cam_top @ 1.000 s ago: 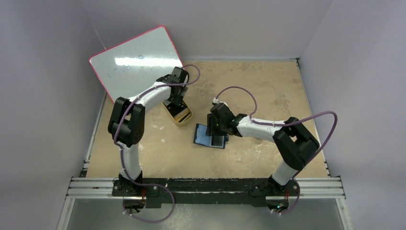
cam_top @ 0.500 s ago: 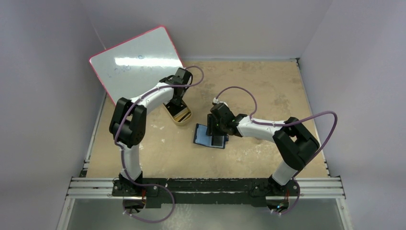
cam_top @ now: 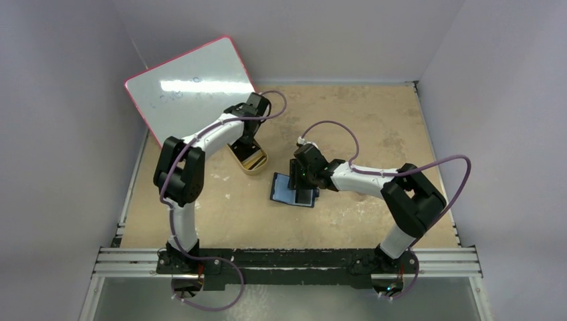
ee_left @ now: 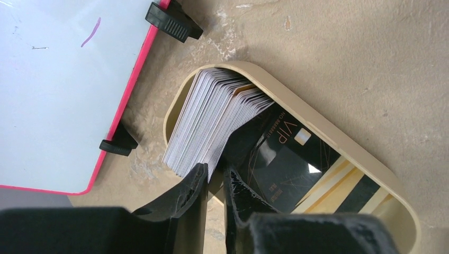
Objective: Put the credit cards into the card holder
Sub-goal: Pick up the credit card from the storage box, then insert the credit card into the card holder.
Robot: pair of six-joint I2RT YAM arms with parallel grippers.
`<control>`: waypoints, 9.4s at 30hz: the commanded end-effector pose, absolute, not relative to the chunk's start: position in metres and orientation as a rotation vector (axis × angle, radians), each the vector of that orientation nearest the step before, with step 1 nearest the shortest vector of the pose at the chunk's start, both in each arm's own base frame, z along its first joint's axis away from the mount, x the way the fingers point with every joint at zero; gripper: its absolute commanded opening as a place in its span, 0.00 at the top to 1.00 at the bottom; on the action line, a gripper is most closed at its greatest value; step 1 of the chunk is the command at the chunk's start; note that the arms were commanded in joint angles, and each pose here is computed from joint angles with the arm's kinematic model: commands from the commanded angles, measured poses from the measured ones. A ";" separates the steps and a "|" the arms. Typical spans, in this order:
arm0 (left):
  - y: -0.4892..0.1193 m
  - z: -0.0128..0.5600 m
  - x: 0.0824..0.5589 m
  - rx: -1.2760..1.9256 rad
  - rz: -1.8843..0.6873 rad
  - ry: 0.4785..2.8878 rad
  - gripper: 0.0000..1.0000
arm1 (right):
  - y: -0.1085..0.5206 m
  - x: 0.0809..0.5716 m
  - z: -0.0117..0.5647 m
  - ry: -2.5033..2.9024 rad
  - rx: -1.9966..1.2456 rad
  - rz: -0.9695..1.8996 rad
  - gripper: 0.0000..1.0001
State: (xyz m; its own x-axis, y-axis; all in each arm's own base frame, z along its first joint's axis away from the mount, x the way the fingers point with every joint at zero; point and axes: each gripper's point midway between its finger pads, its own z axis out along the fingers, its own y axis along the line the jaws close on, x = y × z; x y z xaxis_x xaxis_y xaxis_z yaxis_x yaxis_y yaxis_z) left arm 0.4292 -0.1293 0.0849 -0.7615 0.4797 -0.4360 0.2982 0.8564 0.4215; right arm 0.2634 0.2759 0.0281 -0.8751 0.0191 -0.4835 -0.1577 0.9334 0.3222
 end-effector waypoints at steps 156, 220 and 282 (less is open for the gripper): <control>-0.273 0.019 0.214 -0.137 -0.918 2.555 0.93 | 0.241 0.264 0.040 2.404 0.097 1.079 1.00; -0.331 0.090 0.250 -0.089 -1.241 2.318 0.68 | 0.196 0.274 0.051 2.522 0.066 0.653 0.54; -0.340 0.049 0.257 -0.139 -1.264 2.328 0.62 | 0.201 0.279 0.032 2.495 0.007 0.685 0.38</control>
